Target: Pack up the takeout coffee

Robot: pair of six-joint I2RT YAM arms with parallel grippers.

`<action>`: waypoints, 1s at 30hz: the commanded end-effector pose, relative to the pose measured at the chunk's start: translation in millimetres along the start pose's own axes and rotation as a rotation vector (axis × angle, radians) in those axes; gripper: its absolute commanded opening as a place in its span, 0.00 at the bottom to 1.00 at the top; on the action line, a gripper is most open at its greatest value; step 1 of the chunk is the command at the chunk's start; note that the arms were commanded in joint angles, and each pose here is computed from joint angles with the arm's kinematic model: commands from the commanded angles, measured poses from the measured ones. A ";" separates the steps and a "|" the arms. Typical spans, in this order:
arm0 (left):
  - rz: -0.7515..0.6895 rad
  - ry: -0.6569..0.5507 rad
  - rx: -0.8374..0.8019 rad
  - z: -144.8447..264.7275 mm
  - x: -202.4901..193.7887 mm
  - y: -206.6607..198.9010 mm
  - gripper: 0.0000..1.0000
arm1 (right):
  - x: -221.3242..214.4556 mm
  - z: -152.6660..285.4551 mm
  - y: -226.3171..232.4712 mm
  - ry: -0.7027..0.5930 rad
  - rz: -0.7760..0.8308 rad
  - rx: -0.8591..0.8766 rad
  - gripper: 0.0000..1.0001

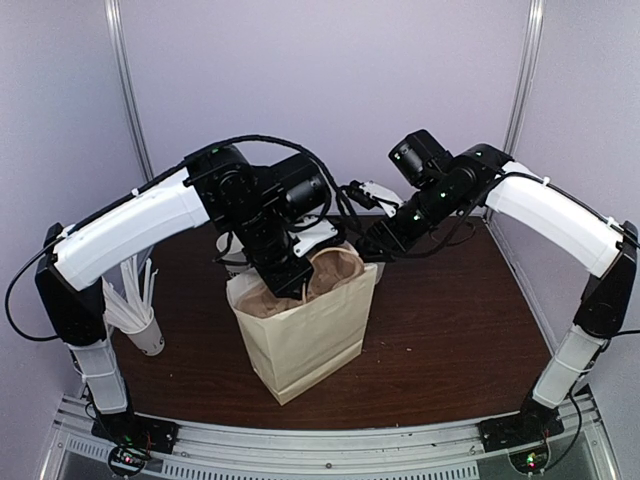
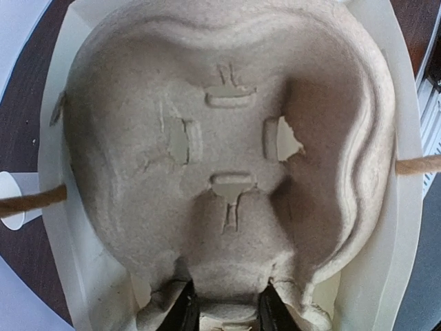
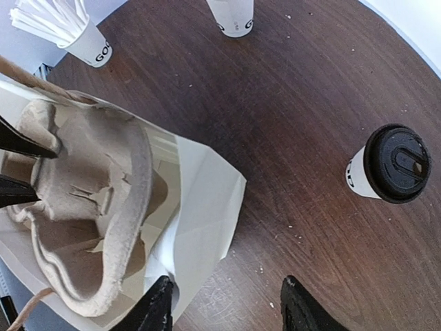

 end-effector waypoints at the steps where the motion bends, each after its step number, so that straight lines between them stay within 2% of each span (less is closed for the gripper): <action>1: 0.021 -0.035 -0.014 9.1 -2.5 -2.0 0.00 | 2.8 7.5 -12.5 -0.035 0.008 -0.145 0.52; 5: 0.017 0.006 -0.029 1.8 -6.8 -4.1 0.00 | 3.3 11.3 -12.1 -0.050 0.016 -0.145 0.51; 11: -0.004 0.080 -0.051 -20.6 -5.9 -7.8 0.00 | 0.2 14.8 0.9 -0.055 0.033 -0.034 0.52; 23: -0.019 0.200 -0.107 -41.4 -18.5 -15.7 0.00 | -4.7 32.9 -9.1 -0.104 0.053 -0.095 0.55; 30: -0.031 0.258 -0.107 -69.8 -22.7 -17.3 0.00 | -4.3 38.9 -10.6 -0.118 0.056 -0.104 0.56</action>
Point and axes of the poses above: each gripper's point midway between its finger pads, its own z axis back along the fingers, its own y axis along the line the jaws close on, x = y × z, the point moved 6 cm from there along z, back along the fingers, and after that the axes turned 12 degrees about -z, right-handed, at the moved point
